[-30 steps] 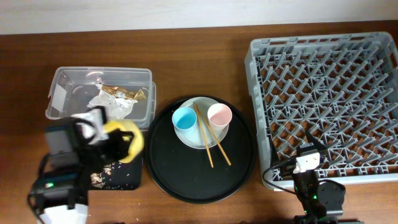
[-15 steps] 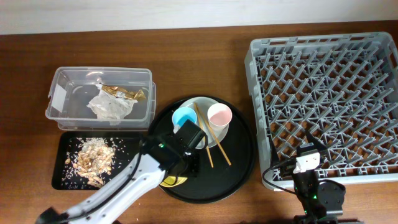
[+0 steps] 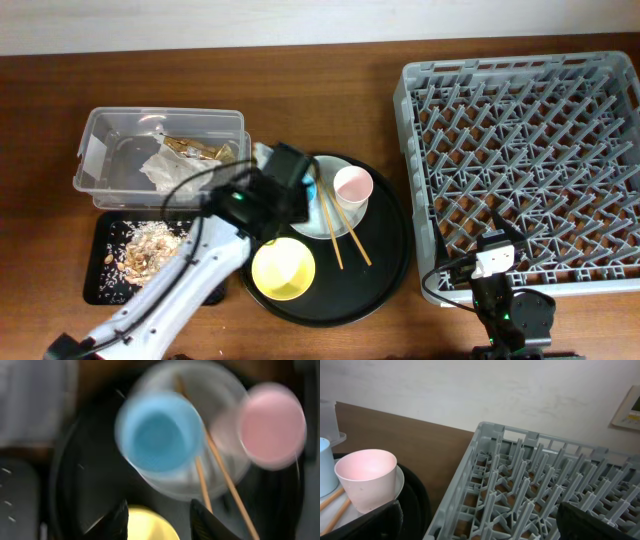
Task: Sort waste into correct bins and load items into the dishwasher rack
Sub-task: 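Grasp the blue cup with the left gripper and lift it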
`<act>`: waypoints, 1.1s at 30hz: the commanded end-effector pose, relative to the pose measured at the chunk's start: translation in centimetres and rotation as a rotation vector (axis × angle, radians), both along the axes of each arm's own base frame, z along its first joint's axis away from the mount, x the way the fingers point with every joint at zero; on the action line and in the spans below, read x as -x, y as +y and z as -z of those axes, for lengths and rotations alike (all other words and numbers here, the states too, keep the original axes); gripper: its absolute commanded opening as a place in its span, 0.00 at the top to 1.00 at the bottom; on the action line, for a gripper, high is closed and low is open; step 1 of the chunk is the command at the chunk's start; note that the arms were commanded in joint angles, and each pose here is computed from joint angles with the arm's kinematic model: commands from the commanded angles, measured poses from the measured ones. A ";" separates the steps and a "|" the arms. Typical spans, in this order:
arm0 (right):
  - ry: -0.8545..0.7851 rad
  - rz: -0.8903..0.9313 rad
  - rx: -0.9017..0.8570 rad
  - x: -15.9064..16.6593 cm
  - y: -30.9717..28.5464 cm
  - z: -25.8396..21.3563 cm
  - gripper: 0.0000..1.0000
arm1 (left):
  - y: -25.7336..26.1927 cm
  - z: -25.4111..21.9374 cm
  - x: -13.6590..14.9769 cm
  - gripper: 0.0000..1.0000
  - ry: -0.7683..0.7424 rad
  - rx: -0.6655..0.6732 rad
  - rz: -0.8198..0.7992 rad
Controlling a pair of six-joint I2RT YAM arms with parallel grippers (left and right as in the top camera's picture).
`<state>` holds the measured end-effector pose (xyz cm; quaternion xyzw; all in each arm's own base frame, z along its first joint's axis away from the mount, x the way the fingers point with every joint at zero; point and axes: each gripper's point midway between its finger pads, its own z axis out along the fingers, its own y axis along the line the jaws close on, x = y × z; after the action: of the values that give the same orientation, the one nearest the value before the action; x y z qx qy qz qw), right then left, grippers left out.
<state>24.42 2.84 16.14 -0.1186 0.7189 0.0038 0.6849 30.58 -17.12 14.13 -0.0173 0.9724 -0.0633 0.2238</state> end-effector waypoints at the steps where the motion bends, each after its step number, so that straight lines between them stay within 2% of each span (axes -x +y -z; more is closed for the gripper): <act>1: 0.003 -0.003 -0.002 0.0 0.1 0.2 0.01 | 3.7 -0.1 -3.1 0.61 -0.048 -0.045 -0.120; 8: 0.003 -0.003 -0.002 0.0 0.1 0.2 0.01 | 2.8 5.3 -5.1 0.61 0.044 -0.045 -0.121; 13: 0.003 -0.003 -0.002 0.0 0.1 0.2 0.01 | 2.4 5.8 -5.1 0.62 0.059 -0.029 -0.112; 18: 0.003 -0.003 -0.002 0.0 0.1 0.2 0.01 | 2.2 7.5 -4.9 0.76 0.102 -0.038 -0.105; 21: 0.003 -0.003 -0.002 0.0 0.1 0.2 0.01 | 2.0 7.6 -5.2 1.00 0.096 -0.032 -0.104; 22: 0.003 -0.003 -0.002 0.0 0.1 0.2 0.01 | 2.0 7.4 -5.3 1.00 0.091 -0.029 -0.104; 26: 0.003 -0.003 -0.002 0.0 0.1 0.2 0.02 | 1.7 3.8 -6.1 1.00 0.006 0.014 -0.106; 28: 0.003 -0.003 -0.002 0.0 0.1 0.2 0.01 | 1.0 -1.3 -5.7 1.00 -0.079 0.110 -0.082; 31: 0.003 -0.003 -0.002 0.0 0.1 0.2 0.01 | -0.4 -5.0 -4.3 1.00 -0.108 0.256 0.027; 33: 0.003 -0.003 -0.002 0.0 0.1 0.2 0.01 | -1.8 -8.3 -2.6 1.00 -0.110 0.434 0.163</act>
<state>24.42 2.84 16.14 -0.1181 0.7190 0.0039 0.6849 35.10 -16.65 17.99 -0.0505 0.9475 -0.1629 0.2704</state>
